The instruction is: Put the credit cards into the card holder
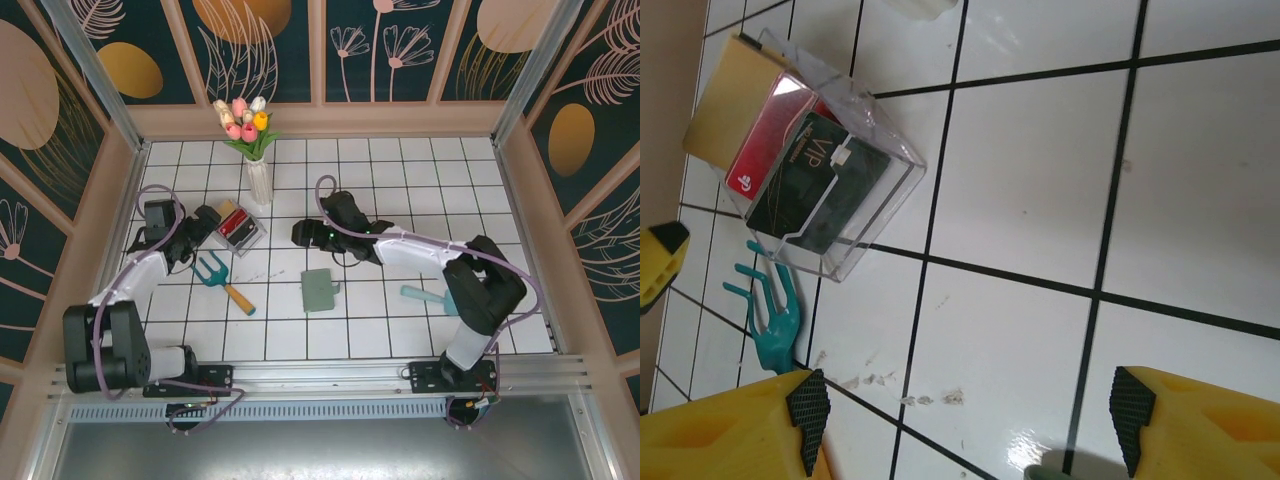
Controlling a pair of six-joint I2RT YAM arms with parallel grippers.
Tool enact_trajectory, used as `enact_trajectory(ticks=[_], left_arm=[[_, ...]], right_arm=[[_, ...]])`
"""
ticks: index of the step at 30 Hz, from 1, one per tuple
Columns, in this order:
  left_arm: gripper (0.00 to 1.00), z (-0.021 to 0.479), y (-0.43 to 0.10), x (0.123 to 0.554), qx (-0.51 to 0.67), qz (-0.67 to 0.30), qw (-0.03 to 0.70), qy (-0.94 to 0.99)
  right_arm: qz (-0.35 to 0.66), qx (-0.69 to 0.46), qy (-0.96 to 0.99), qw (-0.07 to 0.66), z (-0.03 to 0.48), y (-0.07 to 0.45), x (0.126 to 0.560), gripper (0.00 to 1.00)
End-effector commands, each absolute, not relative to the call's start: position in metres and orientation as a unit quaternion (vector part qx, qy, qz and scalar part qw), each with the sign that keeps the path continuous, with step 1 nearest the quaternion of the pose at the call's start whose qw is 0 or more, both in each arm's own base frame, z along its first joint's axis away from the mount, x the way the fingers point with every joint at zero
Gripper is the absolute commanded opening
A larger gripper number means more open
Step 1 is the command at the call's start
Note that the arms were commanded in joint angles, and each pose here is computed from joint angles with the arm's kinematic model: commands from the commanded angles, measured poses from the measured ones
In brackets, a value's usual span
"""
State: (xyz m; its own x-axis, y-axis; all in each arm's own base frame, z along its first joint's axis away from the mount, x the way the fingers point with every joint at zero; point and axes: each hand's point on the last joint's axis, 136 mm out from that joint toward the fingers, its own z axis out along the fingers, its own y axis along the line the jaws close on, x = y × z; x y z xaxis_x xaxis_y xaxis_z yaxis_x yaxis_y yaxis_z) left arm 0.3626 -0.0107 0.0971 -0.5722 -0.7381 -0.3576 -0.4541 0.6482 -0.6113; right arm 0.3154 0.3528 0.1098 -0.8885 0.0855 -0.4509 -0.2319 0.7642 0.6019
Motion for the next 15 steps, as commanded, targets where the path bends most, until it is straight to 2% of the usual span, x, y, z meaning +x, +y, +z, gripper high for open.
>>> enact_trajectory(ticks=[1,9,15], left_arm=[[0.99,0.116,-0.017,0.393,-0.339,-0.287,0.329,0.833],[0.99,0.105,-0.042,0.425,-0.288,-0.361,0.310,0.831],[0.98,0.096,-0.059,0.432,-0.251,-0.403,0.285,0.833]], right_arm=[[0.367,-0.060,0.896,0.242,0.122,0.369,0.325,0.77],[0.394,-0.046,0.887,0.235,0.108,0.367,0.335,0.77],[0.392,-0.042,0.889,0.234,0.100,0.364,0.343,0.77]])
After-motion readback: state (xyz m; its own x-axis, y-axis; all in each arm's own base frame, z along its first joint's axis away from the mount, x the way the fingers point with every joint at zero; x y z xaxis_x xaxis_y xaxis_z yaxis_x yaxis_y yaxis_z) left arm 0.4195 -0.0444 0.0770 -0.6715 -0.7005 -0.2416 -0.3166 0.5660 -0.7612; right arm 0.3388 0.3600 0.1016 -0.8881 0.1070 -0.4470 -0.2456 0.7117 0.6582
